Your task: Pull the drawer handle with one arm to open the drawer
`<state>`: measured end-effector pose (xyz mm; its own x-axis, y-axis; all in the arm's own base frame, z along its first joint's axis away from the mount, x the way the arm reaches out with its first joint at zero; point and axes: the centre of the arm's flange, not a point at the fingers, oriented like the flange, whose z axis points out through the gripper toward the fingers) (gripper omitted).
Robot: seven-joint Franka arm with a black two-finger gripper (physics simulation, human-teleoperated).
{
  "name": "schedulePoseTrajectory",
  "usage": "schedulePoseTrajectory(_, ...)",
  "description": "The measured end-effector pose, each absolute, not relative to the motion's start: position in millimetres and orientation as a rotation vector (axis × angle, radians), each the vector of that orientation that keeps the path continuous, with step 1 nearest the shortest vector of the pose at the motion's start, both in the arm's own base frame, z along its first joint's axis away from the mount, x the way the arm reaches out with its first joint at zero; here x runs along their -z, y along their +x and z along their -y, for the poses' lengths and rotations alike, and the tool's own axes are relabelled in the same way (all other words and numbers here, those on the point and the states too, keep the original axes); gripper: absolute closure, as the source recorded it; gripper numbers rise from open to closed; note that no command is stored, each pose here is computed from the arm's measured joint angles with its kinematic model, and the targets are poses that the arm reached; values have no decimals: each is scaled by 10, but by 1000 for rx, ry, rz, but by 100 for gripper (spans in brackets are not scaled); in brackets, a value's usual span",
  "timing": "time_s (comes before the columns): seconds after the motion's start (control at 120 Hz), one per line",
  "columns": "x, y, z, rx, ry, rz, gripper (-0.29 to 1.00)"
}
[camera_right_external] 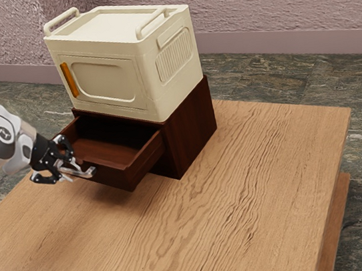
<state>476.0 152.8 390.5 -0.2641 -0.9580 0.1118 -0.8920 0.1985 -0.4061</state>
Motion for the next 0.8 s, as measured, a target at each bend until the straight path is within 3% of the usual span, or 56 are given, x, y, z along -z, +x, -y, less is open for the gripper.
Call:
schedulePoseTrajectory(0.225, -4507, 4657, -1483, 656, -1693, -2267, 43)
schedulePoseTrajectory(0.4, -5938, 5149, -1046, 357, -1508, -2400, 34)
schedulePoseTrajectory(0.517, -6503, 5359, -698, 211, -1644, -2417, 21)
schedulePoseTrajectory(0.8, -6252, 5367, -659, -83, -2280, -2186, 5)
